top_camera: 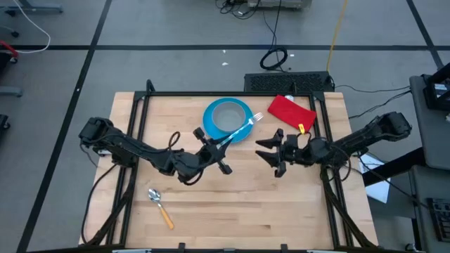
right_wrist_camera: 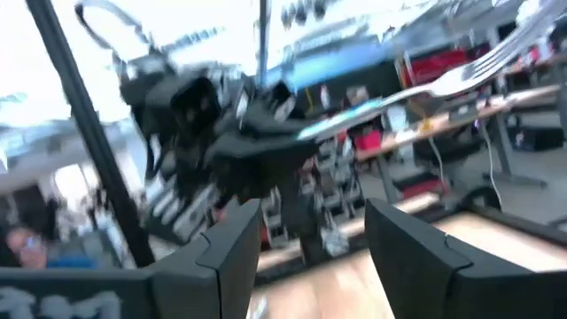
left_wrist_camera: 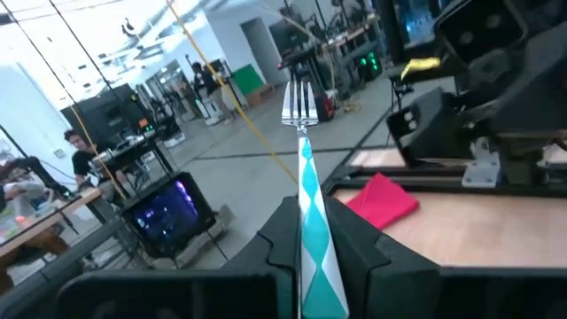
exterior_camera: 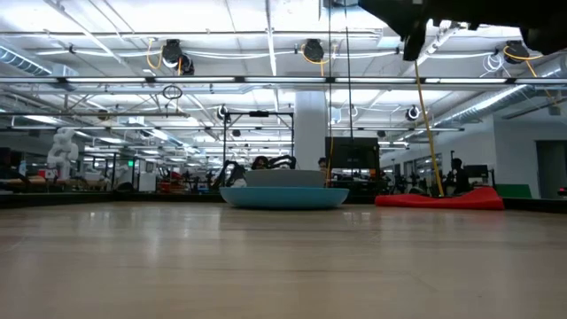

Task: Pick and place plate/cup/fork/spoon on tray
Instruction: Put the blue patterned fork beside the blue plate

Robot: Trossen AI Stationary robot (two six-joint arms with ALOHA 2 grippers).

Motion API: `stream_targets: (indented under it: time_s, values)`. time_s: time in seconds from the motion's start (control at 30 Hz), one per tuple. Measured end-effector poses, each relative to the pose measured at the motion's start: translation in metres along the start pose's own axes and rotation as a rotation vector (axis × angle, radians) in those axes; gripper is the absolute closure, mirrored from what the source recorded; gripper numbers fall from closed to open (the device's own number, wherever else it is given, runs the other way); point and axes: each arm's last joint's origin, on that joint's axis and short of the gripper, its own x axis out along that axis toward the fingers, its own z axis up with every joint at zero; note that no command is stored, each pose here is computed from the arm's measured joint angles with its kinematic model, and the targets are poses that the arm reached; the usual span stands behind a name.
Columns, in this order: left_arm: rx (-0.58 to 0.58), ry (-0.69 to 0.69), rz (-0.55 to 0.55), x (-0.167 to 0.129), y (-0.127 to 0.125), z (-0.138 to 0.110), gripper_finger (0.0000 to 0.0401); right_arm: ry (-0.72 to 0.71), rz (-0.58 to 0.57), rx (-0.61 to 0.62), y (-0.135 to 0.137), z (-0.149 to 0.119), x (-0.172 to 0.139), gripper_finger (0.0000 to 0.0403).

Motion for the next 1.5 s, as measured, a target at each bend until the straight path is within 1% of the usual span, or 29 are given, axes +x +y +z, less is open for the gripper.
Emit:
stream_targets:
  time_s: [0.1,0.2,0.3,0.43,0.6,0.73,0.93,1.07,1.37,1.5]
  values:
    - [-0.007,-0.029,0.002,0.001,0.000,0.003,0.0368,-0.074,0.004,0.023,-0.007,0.004,0.005,0.0211]
    - [0.018,-0.073,0.013,0.003,-0.003,0.005,0.0368,-0.149,0.018,0.093,-0.013,0.010,0.013,0.0211]
    - [0.029,-0.126,0.036,0.005,-0.006,0.007,0.0368,-0.180,0.056,0.150,-0.017,0.016,0.024,0.0211]
    - [0.059,-0.156,0.068,0.008,-0.009,0.006,0.0368,-0.205,0.052,0.225,-0.019,0.023,0.039,0.0211]
    - [0.075,-0.153,0.095,0.012,-0.008,0.004,0.0368,-0.235,0.042,0.223,-0.019,0.031,0.054,0.0211]
    - [0.081,-0.158,0.094,0.012,-0.008,0.005,0.0368,-0.230,0.030,0.222,-0.021,0.032,0.061,0.0211]
    - [0.100,-0.162,0.096,0.012,-0.007,0.005,0.0368,-0.245,0.006,0.225,-0.026,0.034,0.063,0.0216]
    - [0.106,-0.162,0.098,0.013,-0.007,0.005,0.0368,-0.254,0.004,0.225,-0.027,0.035,0.063,0.0250]
    - [0.133,-0.151,0.089,0.020,-0.005,0.001,0.0368,-0.264,0.000,0.208,-0.028,0.036,0.063,0.0360]
    - [0.143,-0.150,0.086,0.020,-0.005,0.001,0.0368,-0.278,0.009,0.203,-0.027,0.037,0.063,0.0392]
